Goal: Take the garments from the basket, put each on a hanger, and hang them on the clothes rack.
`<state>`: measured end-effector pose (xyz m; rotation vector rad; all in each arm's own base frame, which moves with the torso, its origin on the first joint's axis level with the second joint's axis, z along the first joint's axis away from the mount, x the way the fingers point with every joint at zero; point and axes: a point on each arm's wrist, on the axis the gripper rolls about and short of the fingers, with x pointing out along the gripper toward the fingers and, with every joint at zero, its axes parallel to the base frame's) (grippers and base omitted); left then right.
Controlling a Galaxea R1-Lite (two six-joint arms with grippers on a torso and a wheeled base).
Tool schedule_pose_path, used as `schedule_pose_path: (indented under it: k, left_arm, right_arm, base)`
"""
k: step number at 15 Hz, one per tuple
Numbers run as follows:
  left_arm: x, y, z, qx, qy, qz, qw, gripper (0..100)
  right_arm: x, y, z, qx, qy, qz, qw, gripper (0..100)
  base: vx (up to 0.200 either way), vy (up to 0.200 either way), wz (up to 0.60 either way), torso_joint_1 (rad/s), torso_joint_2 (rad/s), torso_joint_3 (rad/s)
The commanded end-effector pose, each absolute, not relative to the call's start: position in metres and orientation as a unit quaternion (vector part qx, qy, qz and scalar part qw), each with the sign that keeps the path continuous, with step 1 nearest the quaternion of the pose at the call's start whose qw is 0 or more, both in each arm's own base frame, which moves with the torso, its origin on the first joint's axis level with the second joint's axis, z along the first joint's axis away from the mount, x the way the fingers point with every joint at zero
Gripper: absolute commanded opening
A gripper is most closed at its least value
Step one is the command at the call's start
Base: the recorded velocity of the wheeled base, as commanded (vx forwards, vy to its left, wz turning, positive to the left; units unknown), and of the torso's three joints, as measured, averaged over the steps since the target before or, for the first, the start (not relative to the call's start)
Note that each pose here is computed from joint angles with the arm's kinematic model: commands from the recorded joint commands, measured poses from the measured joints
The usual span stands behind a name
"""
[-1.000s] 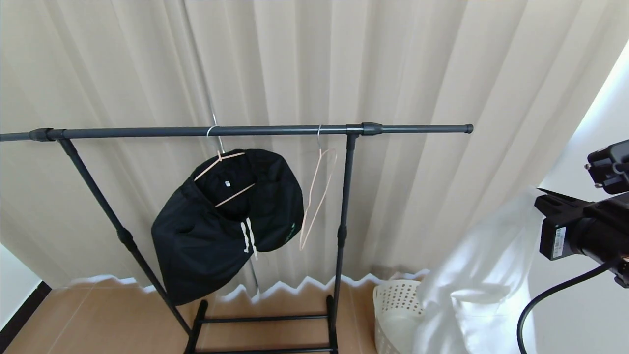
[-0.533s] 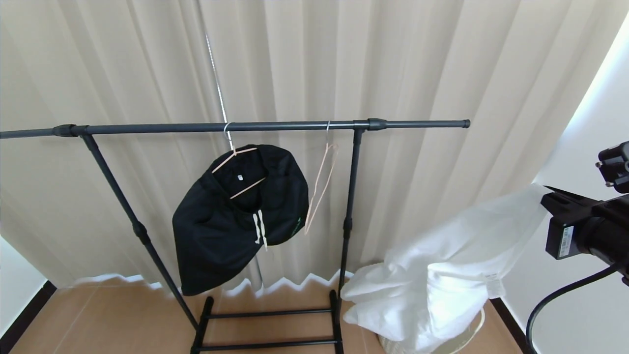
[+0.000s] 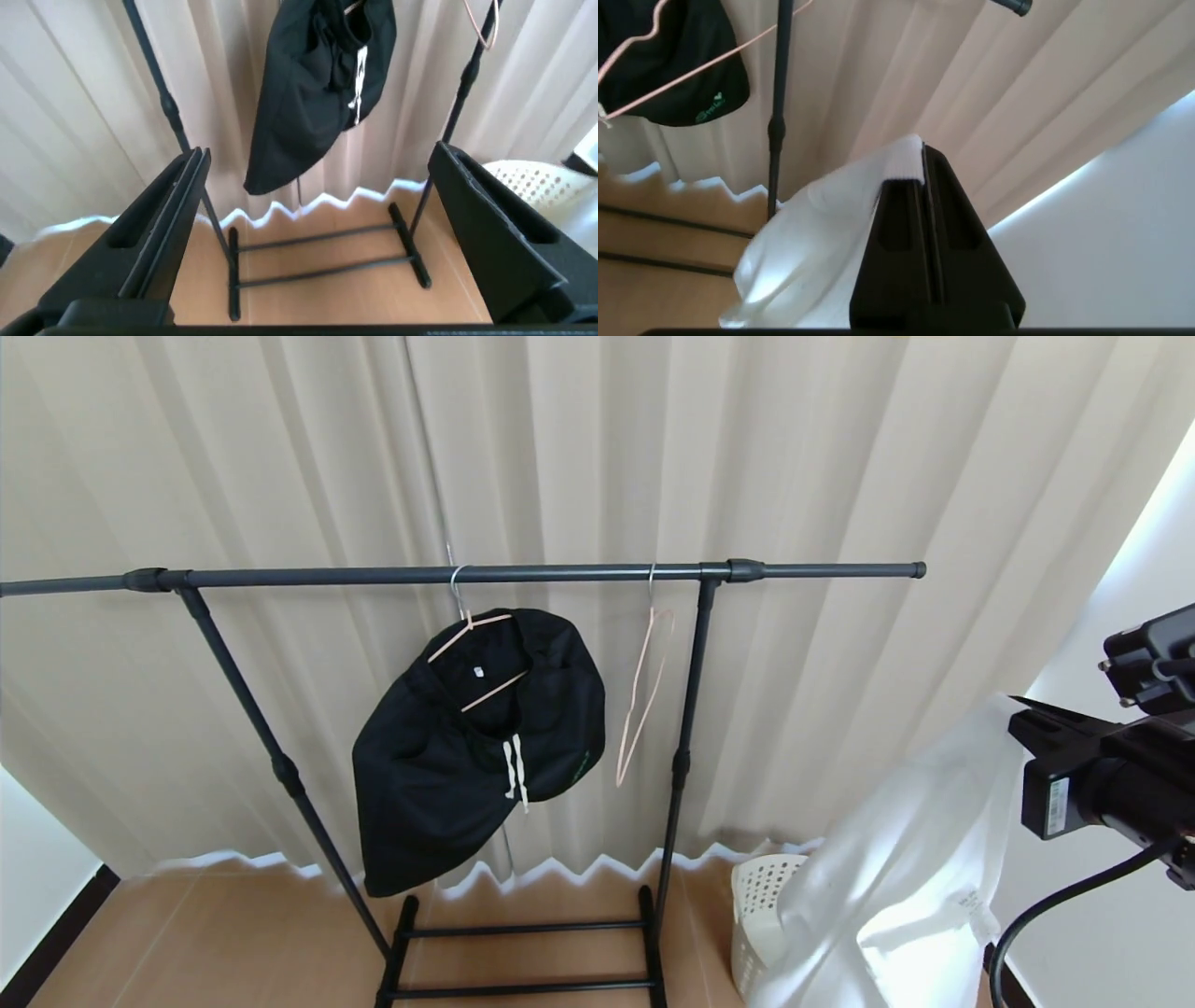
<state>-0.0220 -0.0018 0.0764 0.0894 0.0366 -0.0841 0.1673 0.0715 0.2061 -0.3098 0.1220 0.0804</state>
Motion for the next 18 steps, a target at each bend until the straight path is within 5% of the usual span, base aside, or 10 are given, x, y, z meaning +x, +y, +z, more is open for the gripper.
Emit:
schedule_pose_path:
  k: [1,4,7,13,18]
  left_arm:
    - [-0.012,-0.002,0.106,0.050,0.072,-0.051,0.995,100]
    - [0.046,-0.005,0.163,-0.006,0.185,-0.095,0.978,100]
    - [0.136,-0.021,0.187,-0.088,0.296,-0.159,0.938,100]
    - [0.213,-0.121,0.166,-0.079,0.386,-0.300,0.869,100]
    - [0.243,-0.182,0.134,-0.086,0.433,-0.325,0.836,100]
  right_arm:
    - [0.182,0.096,0.209,-0.157,0.060,0.085,0.982,0]
    - [0.220,0.119,0.213,-0.103,0.073,0.085,0.988,0]
    - [0.244,0.128,0.208,-0.044,0.088,0.073,0.992,0]
    - [0.249,0.157,0.203,0.003,0.092,0.087,0.992,0]
    - [0.252,0.199,0.193,0.038,0.072,0.084,0.993,0]
  base:
    - [0.000,0.000,0.00,0.000,0.00,0.000]
    - [0.000,0.000,0.00,0.000,0.00,0.000]
    - [0.000,0.000,0.00,0.000,0.00,0.000]
    - [0.000,0.000,0.00,0.000,0.00,0.000]
    - [0.000,0.000,0.00,0.000,0.00,0.000]
